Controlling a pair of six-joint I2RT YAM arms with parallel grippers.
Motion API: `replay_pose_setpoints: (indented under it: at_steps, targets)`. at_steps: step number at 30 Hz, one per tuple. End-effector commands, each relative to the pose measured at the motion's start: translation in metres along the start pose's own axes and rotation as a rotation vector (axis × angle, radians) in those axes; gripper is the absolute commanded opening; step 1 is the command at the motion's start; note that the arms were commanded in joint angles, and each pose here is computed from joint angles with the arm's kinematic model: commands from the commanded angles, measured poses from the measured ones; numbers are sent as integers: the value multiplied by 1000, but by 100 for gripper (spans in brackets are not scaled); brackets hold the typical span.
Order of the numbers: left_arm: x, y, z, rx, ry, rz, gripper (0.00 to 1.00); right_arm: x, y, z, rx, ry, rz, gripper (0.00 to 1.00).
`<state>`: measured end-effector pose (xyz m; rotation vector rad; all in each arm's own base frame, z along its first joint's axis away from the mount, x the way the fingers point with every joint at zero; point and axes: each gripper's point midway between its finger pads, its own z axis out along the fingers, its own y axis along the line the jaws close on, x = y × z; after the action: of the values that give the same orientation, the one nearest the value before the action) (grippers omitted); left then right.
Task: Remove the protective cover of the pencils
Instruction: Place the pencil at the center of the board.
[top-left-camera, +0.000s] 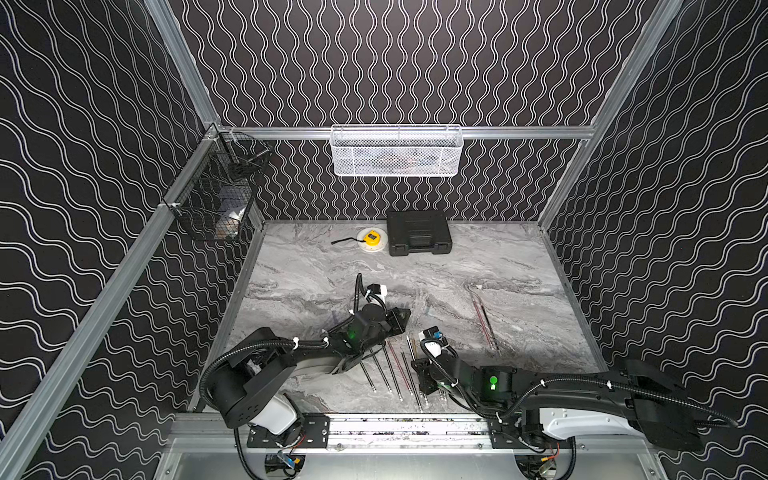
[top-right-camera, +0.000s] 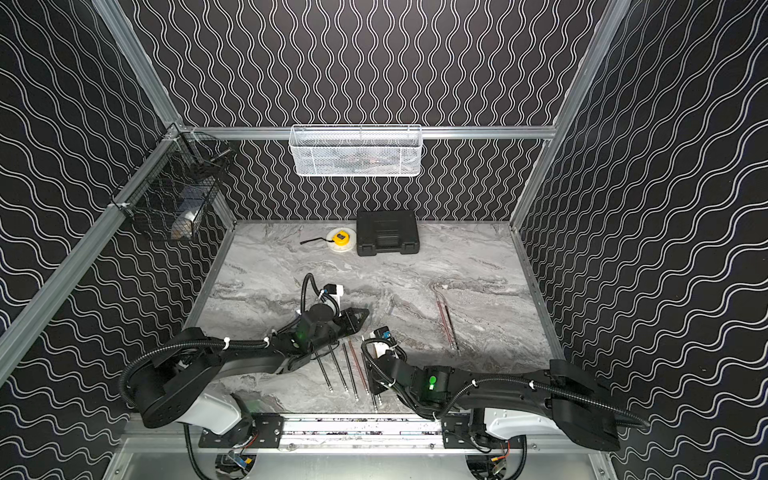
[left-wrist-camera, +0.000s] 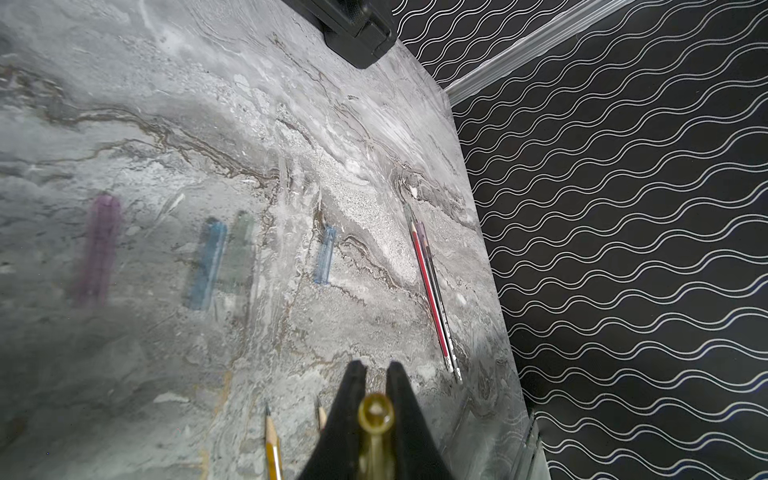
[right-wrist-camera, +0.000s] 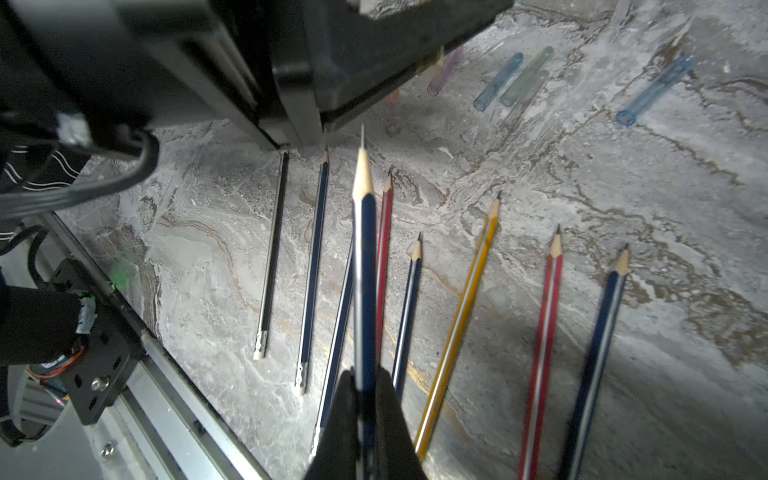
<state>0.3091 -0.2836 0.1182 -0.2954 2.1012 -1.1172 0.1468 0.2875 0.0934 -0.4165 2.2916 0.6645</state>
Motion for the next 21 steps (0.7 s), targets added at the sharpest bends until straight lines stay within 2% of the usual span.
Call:
replay_pose_setpoints:
  at_steps: [1,12,21]
  targets:
    - [-7,-5,-3,14,-20,0,0,-2,-9,-3,33,-25,23,0]
    - [-9,-4,-6,0,-27,17,0,-13,-75,-38,264,-133,133,0]
    - [-1,-2,3,16,0,1,0,2,-128,-25,382,-23,290,0]
